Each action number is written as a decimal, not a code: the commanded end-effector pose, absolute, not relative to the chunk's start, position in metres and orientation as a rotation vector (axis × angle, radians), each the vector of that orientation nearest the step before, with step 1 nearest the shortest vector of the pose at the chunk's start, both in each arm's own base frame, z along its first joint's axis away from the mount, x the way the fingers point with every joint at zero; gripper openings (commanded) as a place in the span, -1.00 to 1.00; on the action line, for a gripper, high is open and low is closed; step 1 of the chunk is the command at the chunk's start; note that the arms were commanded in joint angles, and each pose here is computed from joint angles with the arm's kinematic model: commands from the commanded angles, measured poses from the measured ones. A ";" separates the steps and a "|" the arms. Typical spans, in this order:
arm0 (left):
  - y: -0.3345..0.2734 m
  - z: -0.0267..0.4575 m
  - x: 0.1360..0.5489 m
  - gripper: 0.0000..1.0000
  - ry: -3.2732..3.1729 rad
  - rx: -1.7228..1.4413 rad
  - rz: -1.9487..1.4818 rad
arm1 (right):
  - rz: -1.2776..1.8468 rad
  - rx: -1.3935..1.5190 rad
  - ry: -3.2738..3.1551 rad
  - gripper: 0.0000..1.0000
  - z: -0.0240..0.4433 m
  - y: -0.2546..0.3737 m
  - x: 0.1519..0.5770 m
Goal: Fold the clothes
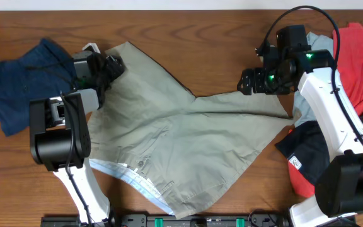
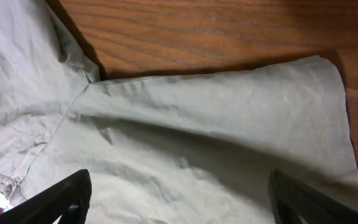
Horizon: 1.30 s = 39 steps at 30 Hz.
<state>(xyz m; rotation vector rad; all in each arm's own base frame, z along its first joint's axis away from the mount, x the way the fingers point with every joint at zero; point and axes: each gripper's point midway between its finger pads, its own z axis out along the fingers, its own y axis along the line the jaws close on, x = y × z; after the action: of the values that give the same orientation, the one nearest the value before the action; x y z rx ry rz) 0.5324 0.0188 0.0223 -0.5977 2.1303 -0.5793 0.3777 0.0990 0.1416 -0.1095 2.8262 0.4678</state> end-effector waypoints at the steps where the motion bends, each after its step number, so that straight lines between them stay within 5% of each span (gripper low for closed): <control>1: 0.013 0.028 0.542 -0.33 2.102 -0.576 -0.578 | 0.467 -0.099 2.825 0.72 0.142 0.097 0.381; 3: 0.010 0.028 0.543 -0.81 2.099 -0.573 -0.568 | 0.466 -0.099 2.825 0.70 0.142 0.097 0.381; 4: 0.008 0.028 0.543 -0.88 2.100 -0.570 -0.565 | 0.467 -0.099 2.825 0.68 0.142 0.097 0.381; 9: -0.014 0.053 0.558 -0.88 2.039 -0.520 -0.665 | 0.466 -0.100 2.822 0.68 0.142 0.097 0.382; 15: -0.072 0.183 0.590 -0.88 1.771 -0.242 -1.118 | 0.449 -0.099 2.813 0.68 0.142 0.096 0.385; 21: -0.141 0.273 0.559 -0.88 1.656 0.203 -1.403 | 0.373 -0.097 2.742 0.75 0.146 0.089 0.403; 29: -0.149 0.198 0.550 -0.88 2.002 0.006 -1.466 | 0.376 -0.119 2.611 0.72 0.160 0.093 0.431; 39: -0.122 0.088 0.522 -0.88 2.459 -0.264 -1.077 | 0.376 -0.122 2.598 0.72 0.157 0.094 0.438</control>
<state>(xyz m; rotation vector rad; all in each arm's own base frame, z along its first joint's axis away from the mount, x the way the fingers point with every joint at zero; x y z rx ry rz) 0.5199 -0.1379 0.1100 -0.2906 2.3988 -1.2905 0.4324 0.0952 0.1615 -0.1242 2.5937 0.3819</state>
